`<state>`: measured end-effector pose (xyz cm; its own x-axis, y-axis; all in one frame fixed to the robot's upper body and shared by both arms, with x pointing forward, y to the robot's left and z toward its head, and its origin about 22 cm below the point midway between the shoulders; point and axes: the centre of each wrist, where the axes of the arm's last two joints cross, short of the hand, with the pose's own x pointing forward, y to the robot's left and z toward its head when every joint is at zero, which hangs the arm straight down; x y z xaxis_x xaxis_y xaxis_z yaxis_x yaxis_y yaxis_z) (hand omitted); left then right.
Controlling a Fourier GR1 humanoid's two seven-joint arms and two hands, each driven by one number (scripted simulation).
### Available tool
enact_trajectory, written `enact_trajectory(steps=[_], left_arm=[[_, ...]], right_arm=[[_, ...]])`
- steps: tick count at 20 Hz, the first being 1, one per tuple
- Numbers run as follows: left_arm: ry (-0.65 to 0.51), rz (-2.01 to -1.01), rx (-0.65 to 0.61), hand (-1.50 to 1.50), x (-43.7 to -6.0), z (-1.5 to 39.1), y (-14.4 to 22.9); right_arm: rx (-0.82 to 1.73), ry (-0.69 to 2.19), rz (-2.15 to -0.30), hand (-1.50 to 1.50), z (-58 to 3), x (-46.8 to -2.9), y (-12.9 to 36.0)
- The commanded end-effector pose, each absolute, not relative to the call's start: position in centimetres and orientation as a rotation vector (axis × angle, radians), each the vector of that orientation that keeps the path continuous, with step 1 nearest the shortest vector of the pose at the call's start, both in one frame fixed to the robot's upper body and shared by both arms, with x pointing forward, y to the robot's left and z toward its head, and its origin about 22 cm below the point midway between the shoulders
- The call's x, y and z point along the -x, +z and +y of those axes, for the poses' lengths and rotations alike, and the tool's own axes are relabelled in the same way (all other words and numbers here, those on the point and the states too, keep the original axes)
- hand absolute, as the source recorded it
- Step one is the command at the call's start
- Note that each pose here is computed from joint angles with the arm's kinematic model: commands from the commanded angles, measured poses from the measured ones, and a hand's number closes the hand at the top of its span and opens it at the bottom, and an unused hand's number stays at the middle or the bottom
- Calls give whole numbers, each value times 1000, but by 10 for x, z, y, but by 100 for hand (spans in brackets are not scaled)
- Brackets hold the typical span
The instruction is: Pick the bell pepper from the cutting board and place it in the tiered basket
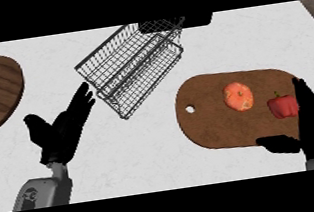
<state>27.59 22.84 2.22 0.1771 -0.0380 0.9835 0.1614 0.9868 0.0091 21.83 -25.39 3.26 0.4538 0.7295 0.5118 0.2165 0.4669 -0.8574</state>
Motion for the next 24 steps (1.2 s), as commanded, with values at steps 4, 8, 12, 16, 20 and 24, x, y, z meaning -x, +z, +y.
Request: enact_trajectory(steps=[4,8,12,16,20,24], left_arm=[[-155,-1387,112,0,-286,214,14],[-144,-1392,110,0,-290,230,29],[-132,-1385,106,0,-274,221,30],[-155,-1393,110,0,-288,231,22],[-149,-1398,114,0,-278,213,23],[-131,-1389,116,0,-291,218,37]], right_arm=[[1057,406,-1081,-150,-260,-230,-2],[1056,374,-1084,-150,-285,-247,13],[1036,427,-1052,-150,-275,-259,-9],[963,492,-1140,150,-257,-257,-33],[987,532,-1189,150,-264,-269,-20],[1020,536,-1222,150,-259,-274,-13]])
